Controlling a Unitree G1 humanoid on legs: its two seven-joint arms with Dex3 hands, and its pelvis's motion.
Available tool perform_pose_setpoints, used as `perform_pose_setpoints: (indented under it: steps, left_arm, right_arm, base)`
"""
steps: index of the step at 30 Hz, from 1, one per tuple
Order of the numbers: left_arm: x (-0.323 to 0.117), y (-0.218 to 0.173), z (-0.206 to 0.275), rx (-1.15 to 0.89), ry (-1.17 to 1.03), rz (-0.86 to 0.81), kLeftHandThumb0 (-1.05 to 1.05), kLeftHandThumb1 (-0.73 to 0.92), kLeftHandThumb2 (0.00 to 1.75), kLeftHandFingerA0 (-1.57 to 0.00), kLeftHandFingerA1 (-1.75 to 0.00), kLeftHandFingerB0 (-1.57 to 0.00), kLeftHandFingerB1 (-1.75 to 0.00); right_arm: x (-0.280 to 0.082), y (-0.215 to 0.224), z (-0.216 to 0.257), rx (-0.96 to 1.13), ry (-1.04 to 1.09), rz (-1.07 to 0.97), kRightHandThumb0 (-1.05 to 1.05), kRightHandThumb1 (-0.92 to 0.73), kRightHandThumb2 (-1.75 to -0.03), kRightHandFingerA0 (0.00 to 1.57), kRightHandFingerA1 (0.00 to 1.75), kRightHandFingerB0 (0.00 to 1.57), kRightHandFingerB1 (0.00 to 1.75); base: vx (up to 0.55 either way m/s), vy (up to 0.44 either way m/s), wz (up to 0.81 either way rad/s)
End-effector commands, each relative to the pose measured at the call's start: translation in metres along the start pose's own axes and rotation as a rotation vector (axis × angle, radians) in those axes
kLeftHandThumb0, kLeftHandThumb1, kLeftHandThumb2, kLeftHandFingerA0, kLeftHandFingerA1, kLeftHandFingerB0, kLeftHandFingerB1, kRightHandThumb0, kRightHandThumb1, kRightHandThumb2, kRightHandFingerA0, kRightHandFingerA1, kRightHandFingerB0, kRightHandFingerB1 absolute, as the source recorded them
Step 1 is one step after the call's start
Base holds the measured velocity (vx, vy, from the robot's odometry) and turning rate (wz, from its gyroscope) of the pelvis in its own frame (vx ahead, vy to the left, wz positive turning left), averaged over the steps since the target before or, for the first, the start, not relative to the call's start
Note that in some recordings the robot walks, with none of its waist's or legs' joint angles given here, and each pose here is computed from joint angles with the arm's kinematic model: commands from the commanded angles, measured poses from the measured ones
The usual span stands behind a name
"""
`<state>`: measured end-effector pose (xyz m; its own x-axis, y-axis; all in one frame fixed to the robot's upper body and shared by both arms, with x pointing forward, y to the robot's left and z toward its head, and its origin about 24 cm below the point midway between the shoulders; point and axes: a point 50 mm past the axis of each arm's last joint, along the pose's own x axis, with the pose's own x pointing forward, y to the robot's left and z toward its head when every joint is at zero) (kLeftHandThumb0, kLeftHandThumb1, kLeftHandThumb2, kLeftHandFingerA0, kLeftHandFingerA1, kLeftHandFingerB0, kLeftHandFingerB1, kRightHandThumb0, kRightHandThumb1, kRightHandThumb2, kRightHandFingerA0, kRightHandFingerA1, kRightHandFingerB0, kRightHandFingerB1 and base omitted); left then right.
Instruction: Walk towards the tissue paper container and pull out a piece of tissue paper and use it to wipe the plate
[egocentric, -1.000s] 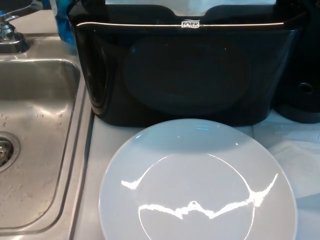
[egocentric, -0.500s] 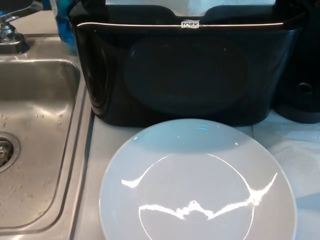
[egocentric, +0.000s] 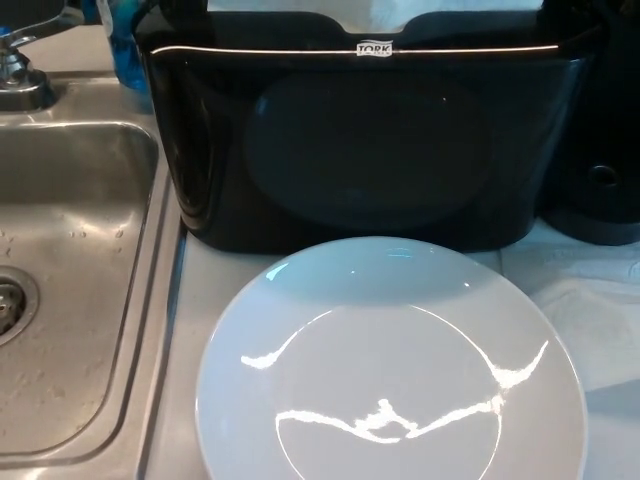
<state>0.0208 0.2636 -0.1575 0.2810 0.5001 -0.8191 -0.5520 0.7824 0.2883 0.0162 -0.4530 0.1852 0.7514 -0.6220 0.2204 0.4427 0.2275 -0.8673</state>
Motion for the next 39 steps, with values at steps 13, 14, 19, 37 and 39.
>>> perform_pose_setpoints:
  steps: [13,14,19,37,39]
  left_arm:
    - [0.003,0.013,0.014,-0.007,-0.083,0.014,0.14,0.73,0.95,-0.79,-1.01,-0.71,-0.83]
    - [0.003,0.013,0.014,0.000,-0.085,0.013,0.14,0.73,0.95,-0.79,-1.01,-0.71,-0.83]
    - [0.004,0.013,0.014,-0.011,-0.070,0.025,0.08,0.74,0.88,-0.78,-0.98,-0.70,-0.83]
    - [0.011,-0.007,0.037,-0.158,-0.075,0.025,-0.02,0.79,0.78,-0.72,-0.96,-0.61,-0.78]
    - [0.010,-0.013,0.038,-0.161,-0.083,0.012,-0.03,0.76,0.78,-0.68,-0.97,-0.60,-0.77]
  right_arm:
    - [-0.099,0.238,-0.058,1.125,1.066,-0.468,-0.08,-0.75,-0.62,0.77,0.58,0.57,0.46]
    - [-0.097,0.242,-0.056,1.191,1.077,-0.470,-0.08,-0.75,-0.62,0.77,0.58,0.57,0.46]
    - [-0.103,0.271,-0.047,1.436,1.111,-0.302,-0.12,-0.63,-0.58,0.76,0.53,0.62,0.47]
    - [-0.105,0.330,0.010,0.865,1.124,0.104,-0.28,-0.65,-0.62,0.96,0.59,0.69,0.50]
    - [-0.111,0.334,0.015,0.891,1.104,0.144,-0.22,-0.65,-0.61,0.94,0.58,0.66,0.49]
  base:
    - [0.00,0.000,0.00]
    - [0.00,0.000,0.00]
    - [0.00,0.000,0.00]
    - [0.00,0.000,0.00]
    - [0.00,0.000,0.00]
